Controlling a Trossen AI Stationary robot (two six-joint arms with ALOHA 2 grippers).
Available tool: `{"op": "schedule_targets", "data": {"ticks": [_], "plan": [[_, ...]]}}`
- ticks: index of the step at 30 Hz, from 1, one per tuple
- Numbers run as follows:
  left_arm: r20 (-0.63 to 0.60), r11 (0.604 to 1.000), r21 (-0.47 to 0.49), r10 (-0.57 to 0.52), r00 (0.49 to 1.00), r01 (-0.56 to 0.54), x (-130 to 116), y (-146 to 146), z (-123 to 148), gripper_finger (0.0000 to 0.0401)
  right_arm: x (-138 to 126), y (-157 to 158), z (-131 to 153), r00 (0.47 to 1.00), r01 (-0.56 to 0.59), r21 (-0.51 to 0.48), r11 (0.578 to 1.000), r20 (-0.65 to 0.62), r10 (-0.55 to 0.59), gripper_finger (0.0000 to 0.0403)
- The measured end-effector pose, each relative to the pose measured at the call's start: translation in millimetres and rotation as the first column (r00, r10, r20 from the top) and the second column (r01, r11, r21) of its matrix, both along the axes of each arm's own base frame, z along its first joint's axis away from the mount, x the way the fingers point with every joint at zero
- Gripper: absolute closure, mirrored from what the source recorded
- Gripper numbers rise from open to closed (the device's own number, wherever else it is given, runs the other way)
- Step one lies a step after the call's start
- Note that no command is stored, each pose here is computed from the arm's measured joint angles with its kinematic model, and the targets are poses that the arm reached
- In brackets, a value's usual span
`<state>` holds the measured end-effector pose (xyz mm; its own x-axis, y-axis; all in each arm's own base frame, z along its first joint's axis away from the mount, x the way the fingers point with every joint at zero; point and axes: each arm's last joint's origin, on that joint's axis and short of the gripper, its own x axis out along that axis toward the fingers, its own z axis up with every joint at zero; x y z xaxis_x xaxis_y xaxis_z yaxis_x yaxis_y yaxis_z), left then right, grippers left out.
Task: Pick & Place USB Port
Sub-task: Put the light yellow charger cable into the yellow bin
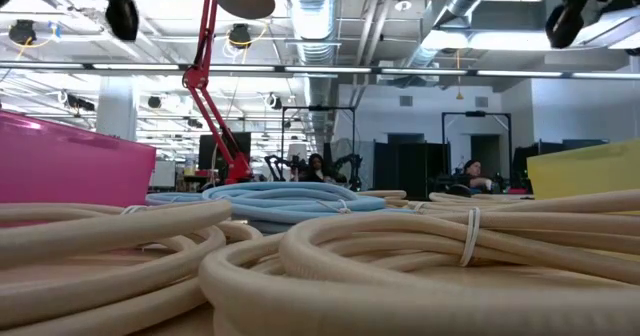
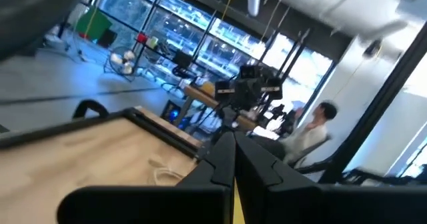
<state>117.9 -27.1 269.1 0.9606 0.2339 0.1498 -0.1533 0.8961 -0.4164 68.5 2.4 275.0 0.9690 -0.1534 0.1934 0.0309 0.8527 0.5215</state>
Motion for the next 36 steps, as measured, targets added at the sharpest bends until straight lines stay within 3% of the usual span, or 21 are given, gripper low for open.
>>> {"op": "schedule_targets", "data": {"ticks": [9, 14, 23, 32, 36], "plan": [[-0.152, 0.990, 0.138, 0.054, 0.987, -0.033, 30.7, -10.6, 49.4, 0.0397, 17.1, 1.5, 40.1, 0.978, 0.046, -0.009, 0.999, -0.202, -0.047, 0.0403], [-0.265, 0.985, 0.170, 0.063, 0.962, -0.018, 34.5, -11.9, 57.9, 0.0397, 32.2, 4.0, 66.4, 0.921, 0.043, -0.051, 0.998, -0.386, -0.060, 0.0403], [-0.351, 0.992, 0.127, 0.067, 0.934, -0.024, 33.0, -11.2, 49.0, 0.0397, 57.2, 8.0, 82.9, 0.718, 0.045, -0.087, 0.995, -0.690, -0.093, 0.0403], [-0.350, 0.992, 0.122, 0.066, 0.934, -0.025, 32.9, -11.2, 49.0, 0.0397, 83.9, 10.2, 52.3, 0.444, 0.289, -0.032, 0.957, -0.881, -0.163, 0.0403], [-0.349, 0.992, 0.121, 0.066, 0.935, -0.025, 33.0, -11.2, 49.1, 0.0397, 97.8, 6.9, 40.7, 0.354, 0.351, -0.055, 0.935, -0.916, -0.187, 0.0403]]}}
